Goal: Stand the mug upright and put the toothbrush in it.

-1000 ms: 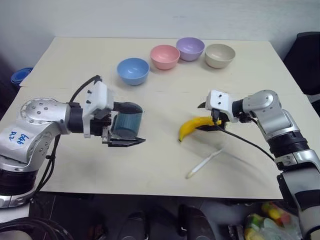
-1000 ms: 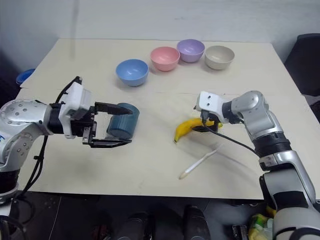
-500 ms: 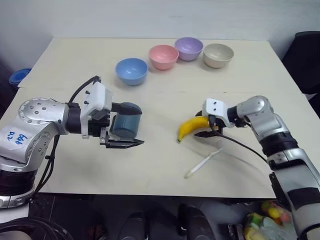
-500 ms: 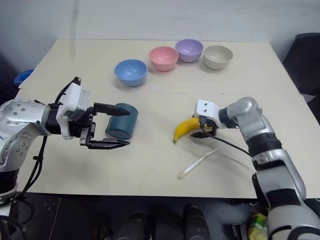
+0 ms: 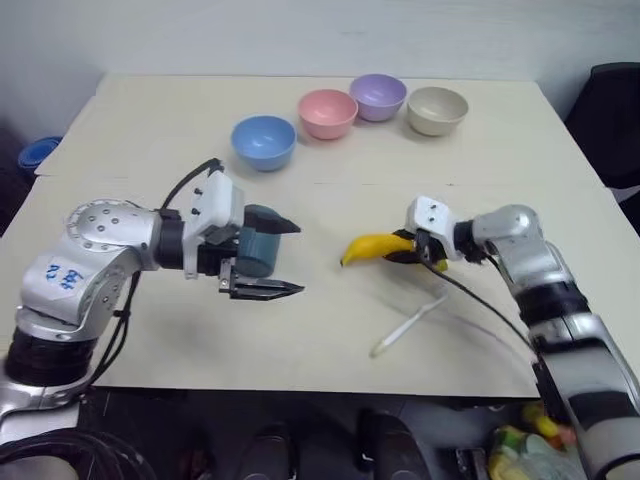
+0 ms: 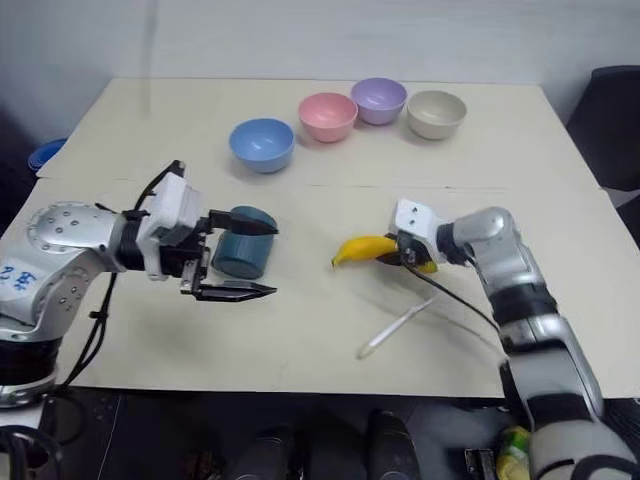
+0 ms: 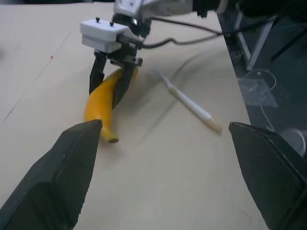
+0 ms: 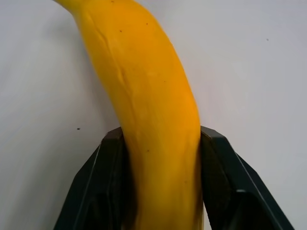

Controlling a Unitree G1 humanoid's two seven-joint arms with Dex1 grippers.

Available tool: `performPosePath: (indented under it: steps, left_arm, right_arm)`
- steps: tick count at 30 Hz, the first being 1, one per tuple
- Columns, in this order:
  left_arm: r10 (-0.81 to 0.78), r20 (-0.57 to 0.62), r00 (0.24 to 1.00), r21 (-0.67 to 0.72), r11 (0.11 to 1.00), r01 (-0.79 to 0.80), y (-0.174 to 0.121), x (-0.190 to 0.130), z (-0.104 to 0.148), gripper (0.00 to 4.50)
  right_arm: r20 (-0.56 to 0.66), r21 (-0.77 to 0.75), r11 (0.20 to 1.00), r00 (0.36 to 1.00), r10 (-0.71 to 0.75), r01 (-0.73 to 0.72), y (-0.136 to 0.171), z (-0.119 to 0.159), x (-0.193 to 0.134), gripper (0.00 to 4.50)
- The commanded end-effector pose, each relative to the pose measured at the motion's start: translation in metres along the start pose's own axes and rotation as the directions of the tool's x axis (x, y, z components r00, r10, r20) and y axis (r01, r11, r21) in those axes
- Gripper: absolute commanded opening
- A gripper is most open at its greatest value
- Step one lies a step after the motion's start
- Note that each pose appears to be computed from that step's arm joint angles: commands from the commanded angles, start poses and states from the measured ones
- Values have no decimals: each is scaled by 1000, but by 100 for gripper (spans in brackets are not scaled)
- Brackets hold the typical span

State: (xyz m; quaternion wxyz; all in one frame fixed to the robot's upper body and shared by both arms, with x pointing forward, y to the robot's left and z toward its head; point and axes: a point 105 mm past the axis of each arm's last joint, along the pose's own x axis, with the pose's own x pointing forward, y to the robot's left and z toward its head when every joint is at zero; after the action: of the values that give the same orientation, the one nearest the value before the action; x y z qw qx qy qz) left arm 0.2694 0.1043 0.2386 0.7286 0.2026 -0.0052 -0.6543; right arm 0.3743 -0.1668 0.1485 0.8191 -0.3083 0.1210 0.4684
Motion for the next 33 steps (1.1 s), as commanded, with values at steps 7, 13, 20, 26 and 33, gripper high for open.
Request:
performPosePath:
  steps: [7, 13, 20, 26, 33]
  left_arm:
    - [-160, 66, 985, 15, 987, 159, -10, 26, 5, 450]
    - [-205, 84, 975, 46, 978, 202, -1, 35, 8, 450]
    - [-213, 70, 975, 64, 976, 209, 7, 34, 6, 450]
    - [-127, 62, 990, 38, 991, 125, 14, 21, 2, 450]
    - [133, 58, 989, -53, 990, -130, 27, -29, 6, 450]
  right_arm:
    - [-250, 172, 774, 787, -564, 610, 8, -45, -165, 166]
    - [-413, 246, 651, 685, -600, 718, 47, -88, -194, 166]
    - [-412, 349, 560, 660, -629, 752, 58, -98, -189, 290]
    - [-412, 322, 574, 657, -631, 753, 52, -93, -195, 445]
    - [-118, 364, 759, 835, -537, 540, 27, -6, -188, 445]
